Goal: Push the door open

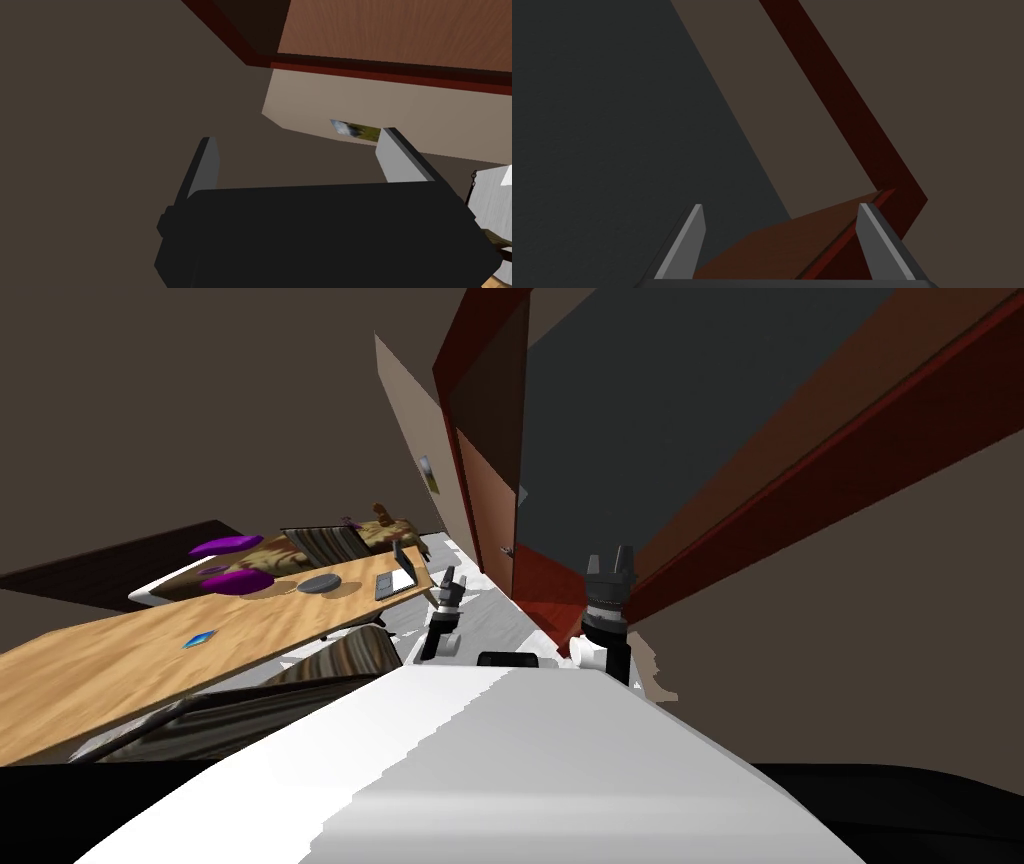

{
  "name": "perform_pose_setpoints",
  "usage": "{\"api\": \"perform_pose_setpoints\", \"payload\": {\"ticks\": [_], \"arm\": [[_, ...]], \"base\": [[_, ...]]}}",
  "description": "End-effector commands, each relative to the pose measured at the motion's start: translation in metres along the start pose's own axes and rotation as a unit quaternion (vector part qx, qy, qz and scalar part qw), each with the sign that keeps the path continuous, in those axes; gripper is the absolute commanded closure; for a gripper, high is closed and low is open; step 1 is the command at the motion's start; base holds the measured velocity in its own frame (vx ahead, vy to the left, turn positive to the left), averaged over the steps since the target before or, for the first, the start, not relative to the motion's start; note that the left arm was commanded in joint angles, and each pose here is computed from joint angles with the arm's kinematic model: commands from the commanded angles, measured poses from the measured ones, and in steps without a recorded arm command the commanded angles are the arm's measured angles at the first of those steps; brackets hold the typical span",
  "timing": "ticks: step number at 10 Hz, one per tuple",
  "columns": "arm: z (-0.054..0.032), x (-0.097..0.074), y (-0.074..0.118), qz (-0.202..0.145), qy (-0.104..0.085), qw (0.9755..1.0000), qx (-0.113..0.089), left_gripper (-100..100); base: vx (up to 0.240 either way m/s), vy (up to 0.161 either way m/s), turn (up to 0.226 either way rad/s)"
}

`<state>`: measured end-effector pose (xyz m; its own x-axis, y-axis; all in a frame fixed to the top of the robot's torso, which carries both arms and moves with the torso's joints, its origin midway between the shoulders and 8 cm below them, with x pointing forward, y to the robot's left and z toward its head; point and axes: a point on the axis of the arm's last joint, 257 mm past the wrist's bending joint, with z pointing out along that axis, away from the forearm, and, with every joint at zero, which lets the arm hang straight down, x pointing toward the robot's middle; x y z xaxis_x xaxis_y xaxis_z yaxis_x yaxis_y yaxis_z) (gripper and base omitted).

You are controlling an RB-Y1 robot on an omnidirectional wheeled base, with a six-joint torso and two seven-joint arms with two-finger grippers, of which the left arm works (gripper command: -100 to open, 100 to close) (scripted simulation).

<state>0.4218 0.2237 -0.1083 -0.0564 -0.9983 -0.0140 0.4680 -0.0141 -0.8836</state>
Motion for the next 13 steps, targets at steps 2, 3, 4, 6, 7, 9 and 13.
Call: {"api": "perform_pose_setpoints", "payload": {"ticks": [2,3,4,6,7,9,13], "arm": [[-0.0022,0.016,0.021,-0.009,0.019,0.9997,-0.014,-100],[-0.0028,0.021,0.027,-0.012,0.024,0.9995,-0.017,-100],[-0.0034,0.025,0.032,-0.014,0.03,0.9992,-0.021,-100],[-0.005,0.034,0.044,-0.019,0.041,0.9986,-0.029,-100],[-0.0059,0.039,0.049,-0.022,0.046,0.9981,-0.033,-100],[-0.008,0.049,0.061,-0.027,0.057,0.9971,-0.042,-100],[-0.0135,0.069,0.083,-0.036,0.08,0.9944,-0.058,-100]], "base": [[0.116,0.044,-0.022],[0.141,0.073,-0.025],[0.119,0.081,-0.022],[0.11,0.061,-0.018],[0.099,0.031,-0.016],[0.092,0.039,-0.019],[0.094,0.049,-0.019]]}}
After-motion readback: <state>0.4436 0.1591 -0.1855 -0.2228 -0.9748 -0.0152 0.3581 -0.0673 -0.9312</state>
